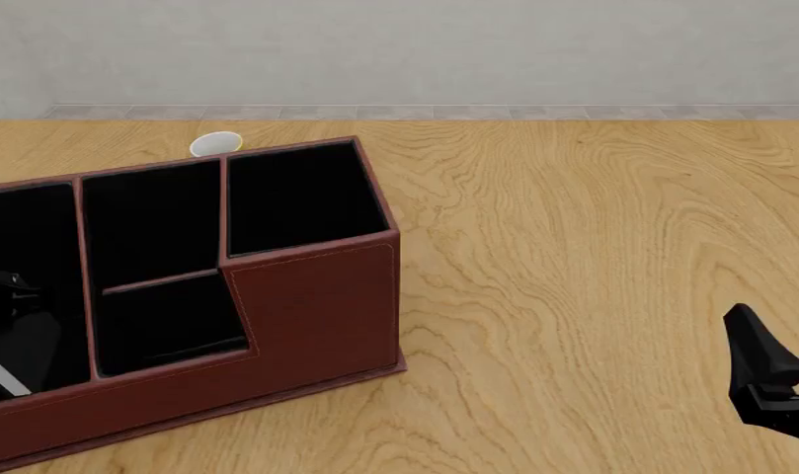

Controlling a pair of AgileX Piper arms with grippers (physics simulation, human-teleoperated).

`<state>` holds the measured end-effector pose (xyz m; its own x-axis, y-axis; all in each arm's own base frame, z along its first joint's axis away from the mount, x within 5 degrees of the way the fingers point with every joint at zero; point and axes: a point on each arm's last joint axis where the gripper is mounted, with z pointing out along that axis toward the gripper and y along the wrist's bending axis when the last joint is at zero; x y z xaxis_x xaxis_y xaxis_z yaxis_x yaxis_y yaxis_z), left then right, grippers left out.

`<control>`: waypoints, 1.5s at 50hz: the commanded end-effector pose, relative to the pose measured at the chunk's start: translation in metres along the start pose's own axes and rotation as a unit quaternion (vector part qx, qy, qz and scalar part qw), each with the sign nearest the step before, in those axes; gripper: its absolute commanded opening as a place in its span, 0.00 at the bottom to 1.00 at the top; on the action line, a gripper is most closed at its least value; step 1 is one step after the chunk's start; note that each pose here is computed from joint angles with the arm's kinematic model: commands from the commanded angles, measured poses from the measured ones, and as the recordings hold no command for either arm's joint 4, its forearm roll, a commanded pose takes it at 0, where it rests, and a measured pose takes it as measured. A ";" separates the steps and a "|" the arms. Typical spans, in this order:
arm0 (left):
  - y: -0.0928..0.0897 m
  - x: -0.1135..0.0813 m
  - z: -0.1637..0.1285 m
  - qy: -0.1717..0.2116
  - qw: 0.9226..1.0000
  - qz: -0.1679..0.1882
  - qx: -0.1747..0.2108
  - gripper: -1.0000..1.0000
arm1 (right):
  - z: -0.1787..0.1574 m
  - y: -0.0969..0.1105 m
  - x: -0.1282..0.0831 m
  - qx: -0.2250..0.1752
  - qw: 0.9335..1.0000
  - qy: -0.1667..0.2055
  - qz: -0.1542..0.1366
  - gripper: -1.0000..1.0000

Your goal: Pick up the book and place it in the left compartment of the caddy.

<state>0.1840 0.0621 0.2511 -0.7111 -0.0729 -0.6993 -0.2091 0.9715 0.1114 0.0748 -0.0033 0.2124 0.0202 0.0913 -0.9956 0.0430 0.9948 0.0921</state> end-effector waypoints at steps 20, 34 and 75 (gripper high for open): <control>0.002 0.003 0.009 0.002 1.000 0.004 -0.004 0.00 | 0.000 0.000 0.000 0.001 1.000 -0.001 0.001 1.00; 0.001 0.005 0.011 0.006 1.000 0.005 -0.003 0.00 | -0.001 0.000 0.000 0.001 1.000 -0.001 0.001 1.00; -0.001 0.003 0.013 0.011 1.000 -0.003 0.003 1.00 | 0.000 0.000 0.000 -0.001 1.000 0.001 -0.002 1.00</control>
<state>0.1910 0.0641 0.2379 -0.7279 -0.0869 -0.6802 -0.2119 0.9719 0.1025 0.0748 -0.0032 0.2122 0.0186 0.0899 -0.9958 0.0418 0.9950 0.0906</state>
